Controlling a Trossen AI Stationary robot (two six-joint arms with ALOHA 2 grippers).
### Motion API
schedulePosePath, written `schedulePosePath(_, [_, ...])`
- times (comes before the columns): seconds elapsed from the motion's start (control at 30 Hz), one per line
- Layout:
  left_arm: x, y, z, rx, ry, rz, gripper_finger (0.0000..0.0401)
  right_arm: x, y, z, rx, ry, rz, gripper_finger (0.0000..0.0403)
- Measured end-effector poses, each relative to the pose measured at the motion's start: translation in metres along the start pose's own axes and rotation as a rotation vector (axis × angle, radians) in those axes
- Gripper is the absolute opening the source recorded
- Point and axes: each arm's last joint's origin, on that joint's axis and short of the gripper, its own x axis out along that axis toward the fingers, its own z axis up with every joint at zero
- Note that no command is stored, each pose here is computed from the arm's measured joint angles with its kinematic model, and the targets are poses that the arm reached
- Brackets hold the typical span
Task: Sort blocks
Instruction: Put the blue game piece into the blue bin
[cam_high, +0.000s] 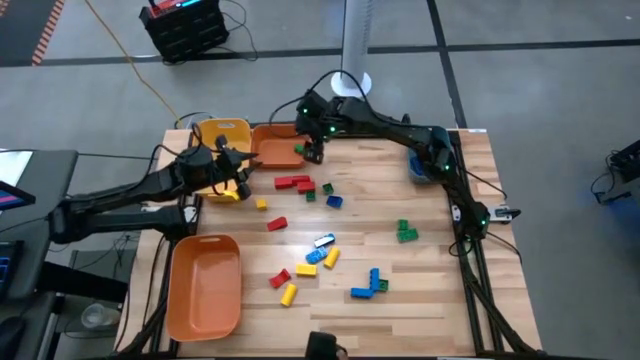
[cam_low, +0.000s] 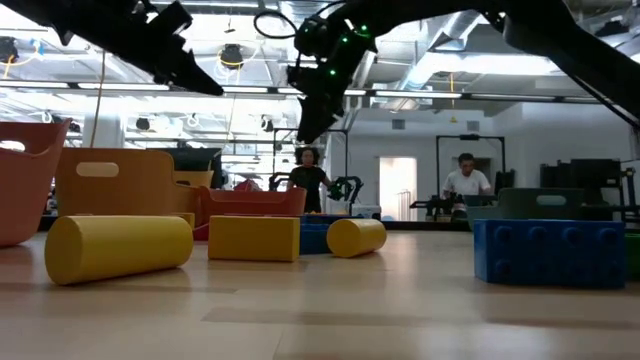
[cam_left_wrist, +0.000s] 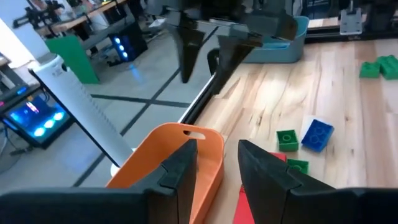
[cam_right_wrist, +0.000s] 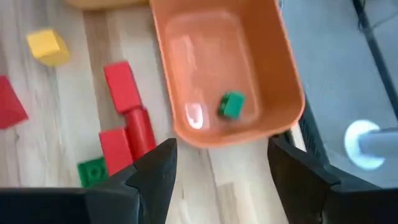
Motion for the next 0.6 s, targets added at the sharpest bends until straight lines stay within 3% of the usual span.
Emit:
schedulePosePath(0.13, [-0.014, 0.005, 0.008, -0.051, 0.029, -0.006, 0.0112, -0.004, 0.017, 0.001, -0.017, 0.029, 0.014, 0.026])
schedulePosePath(0.3, [-0.033, 0.009, 0.008, -0.088, 0.027, 0.006, 0.0112, -0.013, 0.04, 0.004, -0.075, 0.054, -0.071, 0.026])
schedulePosePath(0.6, [-0.052, 0.012, 0.006, -0.15, -0.004, 0.013, 0.0112, -0.07, 0.052, 0.001, -0.08, 0.049, -0.083, 0.026])
